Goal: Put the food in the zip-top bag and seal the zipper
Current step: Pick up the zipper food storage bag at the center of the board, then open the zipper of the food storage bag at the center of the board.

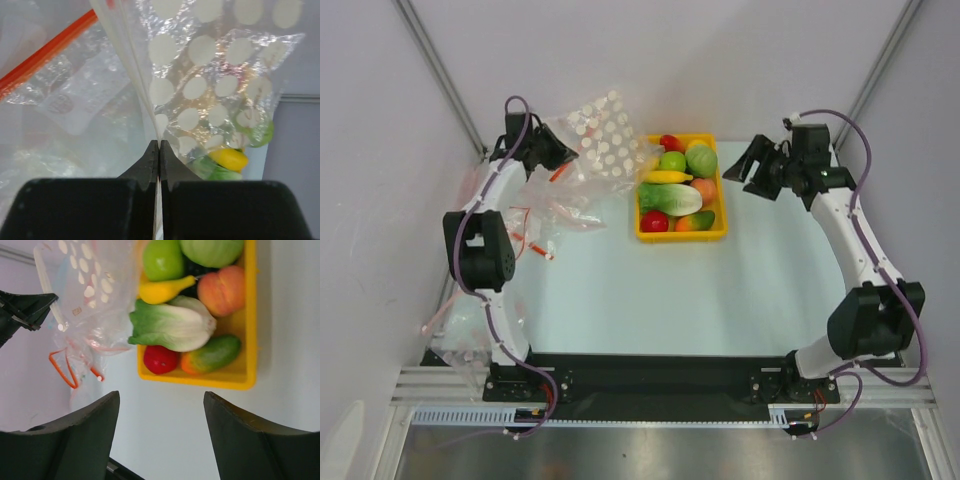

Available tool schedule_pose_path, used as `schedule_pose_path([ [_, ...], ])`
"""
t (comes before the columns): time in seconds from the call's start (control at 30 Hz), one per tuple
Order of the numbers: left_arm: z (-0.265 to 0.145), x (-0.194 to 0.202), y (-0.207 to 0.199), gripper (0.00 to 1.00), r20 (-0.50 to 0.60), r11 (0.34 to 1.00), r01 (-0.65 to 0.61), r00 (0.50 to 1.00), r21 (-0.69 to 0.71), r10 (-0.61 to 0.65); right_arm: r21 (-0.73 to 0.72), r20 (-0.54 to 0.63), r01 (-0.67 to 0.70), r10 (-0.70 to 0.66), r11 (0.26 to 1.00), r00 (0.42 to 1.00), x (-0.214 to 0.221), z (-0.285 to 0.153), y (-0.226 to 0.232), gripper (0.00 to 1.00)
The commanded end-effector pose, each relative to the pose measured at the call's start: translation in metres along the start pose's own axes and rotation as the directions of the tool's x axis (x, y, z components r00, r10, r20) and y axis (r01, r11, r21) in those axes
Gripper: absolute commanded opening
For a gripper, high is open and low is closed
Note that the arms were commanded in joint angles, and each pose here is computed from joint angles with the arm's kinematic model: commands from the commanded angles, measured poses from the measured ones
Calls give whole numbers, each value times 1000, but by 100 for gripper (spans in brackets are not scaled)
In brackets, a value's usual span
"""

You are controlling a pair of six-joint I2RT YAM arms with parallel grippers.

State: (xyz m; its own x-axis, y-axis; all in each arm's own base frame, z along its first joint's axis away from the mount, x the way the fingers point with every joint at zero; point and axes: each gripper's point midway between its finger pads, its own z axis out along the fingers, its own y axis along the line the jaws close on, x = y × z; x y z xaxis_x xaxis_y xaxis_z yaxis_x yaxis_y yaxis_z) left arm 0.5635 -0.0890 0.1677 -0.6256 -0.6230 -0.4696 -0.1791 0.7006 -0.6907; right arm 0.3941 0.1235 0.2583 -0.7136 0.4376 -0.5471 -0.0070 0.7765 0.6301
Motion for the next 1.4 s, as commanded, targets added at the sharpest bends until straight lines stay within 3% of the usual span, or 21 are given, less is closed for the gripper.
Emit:
schedule_pose_path([
  [0.0, -45, -12, -52, 0, 73, 988, -131, 989, 81, 125, -168, -9, 100, -102, 981, 995, -14, 6, 56, 74],
  [0.27, -119, -19, -76, 0, 166, 967, -251, 957, 46, 240, -319, -44, 151, -174, 936, 984, -8, 21, 119, 66],
  [0.47, -166, -21, -67, 0, 242, 939, -333, 907, -89, 345, -388, -75, 165, -209, 907, 975, 12, 26, 147, 65],
  [0.63, -224, -32, -58, 0, 298, 856, -428, 810, -289, 505, -418, -89, 138, -192, 898, 977, 21, 28, 154, 65],
  [0.73, -237, -19, -63, 0, 281, 809, -504, 764, -302, 581, -437, -101, 133, -195, 890, 975, 30, 30, 159, 65],
  [0.97, -211, 72, -87, 0, 144, 760, -643, 746, -98, 650, -478, -127, 104, -185, 872, 974, 48, 30, 170, 65],
  [1.1, -204, 111, -78, 0, 72, 744, -664, 740, -73, 668, -488, -122, 104, -186, 867, 975, 54, 28, 171, 65],
  [1.37, -180, 175, -60, 0, -52, 790, -611, 788, 61, 614, -460, -146, 65, -148, 885, 978, 69, 31, 156, 71],
])
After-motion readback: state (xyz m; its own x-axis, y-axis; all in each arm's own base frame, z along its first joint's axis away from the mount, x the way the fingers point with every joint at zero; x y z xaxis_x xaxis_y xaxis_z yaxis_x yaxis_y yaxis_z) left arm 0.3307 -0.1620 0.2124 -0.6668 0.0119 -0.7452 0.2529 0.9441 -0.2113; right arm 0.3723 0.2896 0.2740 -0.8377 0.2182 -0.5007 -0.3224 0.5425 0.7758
